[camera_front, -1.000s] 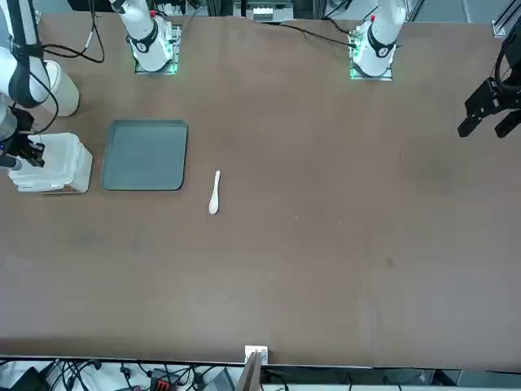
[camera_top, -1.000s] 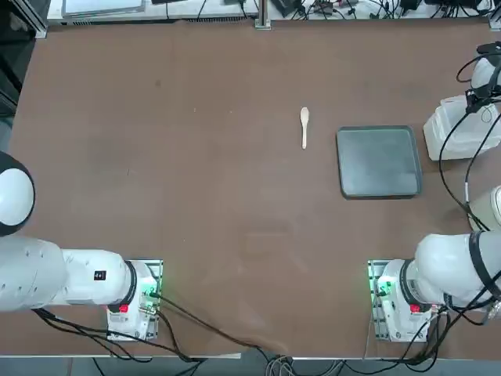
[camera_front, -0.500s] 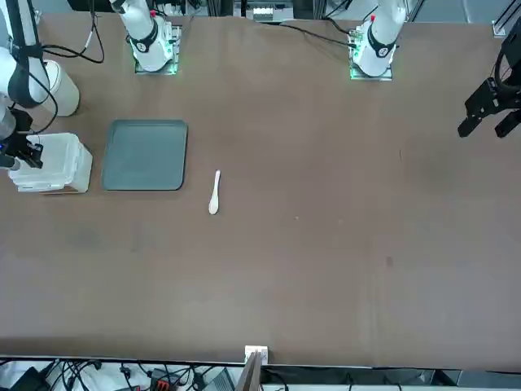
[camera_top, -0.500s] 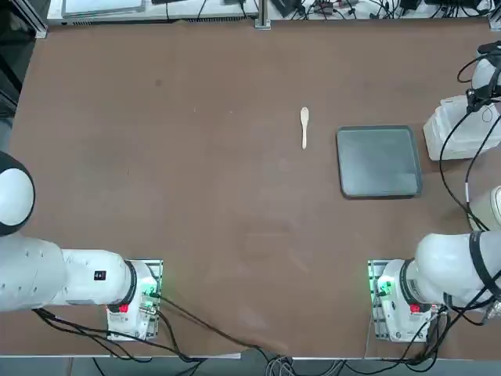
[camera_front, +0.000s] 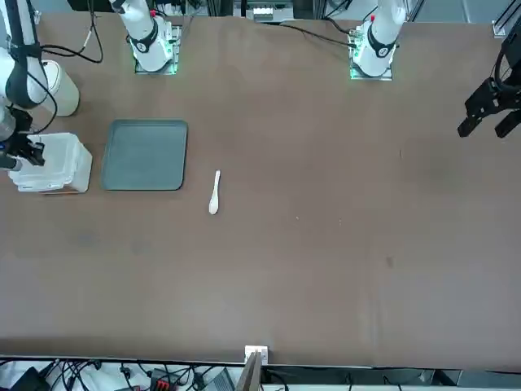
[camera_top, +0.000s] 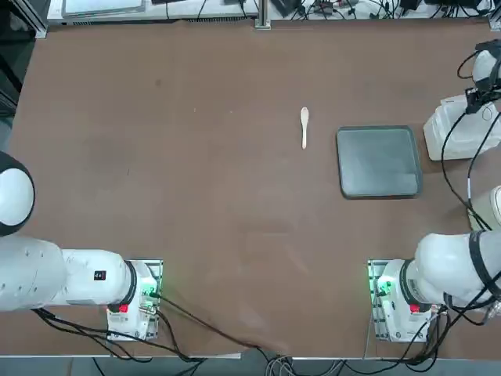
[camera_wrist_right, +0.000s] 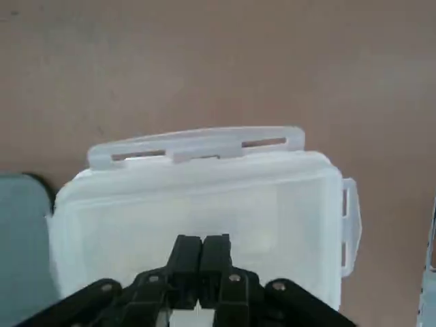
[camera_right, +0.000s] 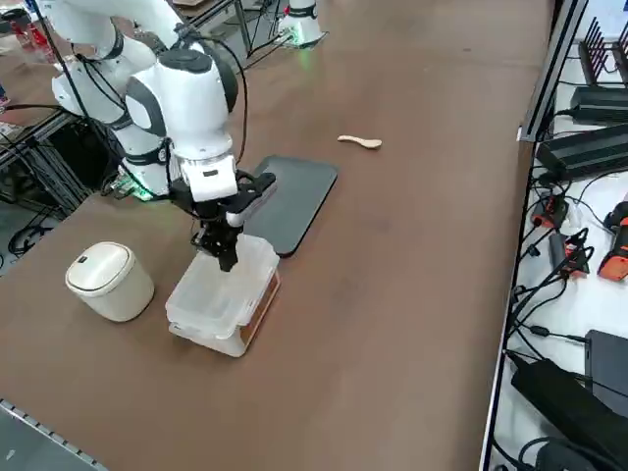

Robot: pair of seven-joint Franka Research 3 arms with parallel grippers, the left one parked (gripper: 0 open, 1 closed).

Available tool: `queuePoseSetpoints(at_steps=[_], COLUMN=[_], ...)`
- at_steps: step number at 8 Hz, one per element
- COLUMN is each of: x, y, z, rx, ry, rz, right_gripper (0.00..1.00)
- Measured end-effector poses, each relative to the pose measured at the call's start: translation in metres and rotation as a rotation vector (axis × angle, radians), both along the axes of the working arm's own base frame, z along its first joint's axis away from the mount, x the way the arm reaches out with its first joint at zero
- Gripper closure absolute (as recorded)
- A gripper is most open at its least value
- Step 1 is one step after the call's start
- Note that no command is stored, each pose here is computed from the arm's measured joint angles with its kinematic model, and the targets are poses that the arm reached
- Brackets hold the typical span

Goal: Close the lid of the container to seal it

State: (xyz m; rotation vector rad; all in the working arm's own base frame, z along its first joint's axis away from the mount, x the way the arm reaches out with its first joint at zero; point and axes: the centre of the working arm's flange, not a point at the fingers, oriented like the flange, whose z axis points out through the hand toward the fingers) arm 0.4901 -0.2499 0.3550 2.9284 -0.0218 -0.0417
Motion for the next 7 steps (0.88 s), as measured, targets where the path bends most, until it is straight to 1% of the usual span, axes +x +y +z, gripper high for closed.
queuePoseSetpoints(at_steps=[1, 2, 3, 4, 6, 7], x=[0.005, 0.011, 0.018, 0.024, 0.031, 0.033], y=[0.010, 0.022, 0.037, 0.054, 0.083, 0.102], z=[0.027, 0.064, 0.107, 0.146, 0.203, 0.223], rx=[0.024, 0.052, 0.088, 0.129, 0.184, 0.197], ry=[0.034, 0.071, 0.096, 0.104, 0.107, 0.109], rz=[-0.014, -0.023, -0.028, -0.027, -0.025, -0.045], right_gripper=[0.98, 0.98, 0.98, 0.97, 0.95, 0.89])
